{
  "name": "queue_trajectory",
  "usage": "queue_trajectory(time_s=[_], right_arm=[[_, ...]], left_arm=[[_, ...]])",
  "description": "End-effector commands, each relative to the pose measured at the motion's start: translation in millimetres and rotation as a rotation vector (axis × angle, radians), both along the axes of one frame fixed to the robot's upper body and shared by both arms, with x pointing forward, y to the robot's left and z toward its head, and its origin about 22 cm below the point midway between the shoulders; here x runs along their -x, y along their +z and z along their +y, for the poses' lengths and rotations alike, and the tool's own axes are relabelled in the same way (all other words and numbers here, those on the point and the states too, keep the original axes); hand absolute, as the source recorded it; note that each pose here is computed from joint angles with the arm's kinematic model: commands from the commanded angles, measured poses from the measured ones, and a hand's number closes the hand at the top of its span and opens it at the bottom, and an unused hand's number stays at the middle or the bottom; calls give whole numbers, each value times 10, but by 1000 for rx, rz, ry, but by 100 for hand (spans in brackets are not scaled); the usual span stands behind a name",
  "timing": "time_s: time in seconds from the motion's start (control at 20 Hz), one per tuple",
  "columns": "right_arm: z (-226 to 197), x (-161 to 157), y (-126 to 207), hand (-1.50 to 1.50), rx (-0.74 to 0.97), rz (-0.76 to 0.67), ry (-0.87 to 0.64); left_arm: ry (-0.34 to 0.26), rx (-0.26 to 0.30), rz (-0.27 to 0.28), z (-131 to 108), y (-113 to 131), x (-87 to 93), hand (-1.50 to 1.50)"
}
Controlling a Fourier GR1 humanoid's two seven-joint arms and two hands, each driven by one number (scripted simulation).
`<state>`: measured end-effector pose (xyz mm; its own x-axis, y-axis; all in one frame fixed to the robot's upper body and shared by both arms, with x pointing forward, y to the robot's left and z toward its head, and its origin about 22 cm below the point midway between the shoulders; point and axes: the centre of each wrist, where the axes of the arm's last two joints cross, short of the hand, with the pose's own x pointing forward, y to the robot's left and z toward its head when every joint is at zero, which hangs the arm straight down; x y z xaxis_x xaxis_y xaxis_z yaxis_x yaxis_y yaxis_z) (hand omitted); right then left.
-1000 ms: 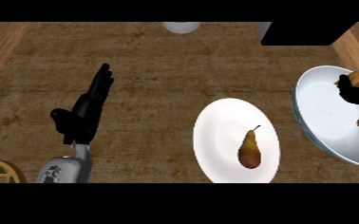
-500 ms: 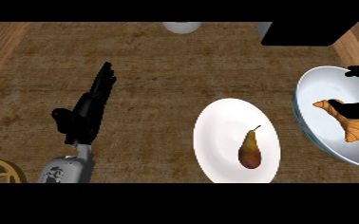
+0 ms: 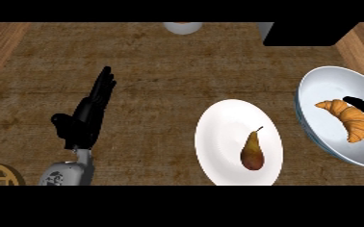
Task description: Pick the croissant from the plate and place it in the bowl
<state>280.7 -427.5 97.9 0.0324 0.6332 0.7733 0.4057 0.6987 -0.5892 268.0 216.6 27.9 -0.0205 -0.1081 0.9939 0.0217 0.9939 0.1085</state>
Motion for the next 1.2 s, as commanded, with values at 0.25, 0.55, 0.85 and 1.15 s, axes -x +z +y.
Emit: queue_trajectory(time_s=[0.25,0.55,0.85,1.15], right_arm=[[-176,530,229,-150,-194,-87,-41],[-554,911,202,-150,-336,-118,-18],[-817,1245,94,-150,-380,-109,70],[-713,1584,-71,-150,-357,-84,94]], left_arm=[[6,4,11,74,6,-8,0],[21,-3,-19,-71,-53,18,0],[-5,-7,-20,128,-56,-6,0],[-7,-26,-2,5,-5,-58,0]])
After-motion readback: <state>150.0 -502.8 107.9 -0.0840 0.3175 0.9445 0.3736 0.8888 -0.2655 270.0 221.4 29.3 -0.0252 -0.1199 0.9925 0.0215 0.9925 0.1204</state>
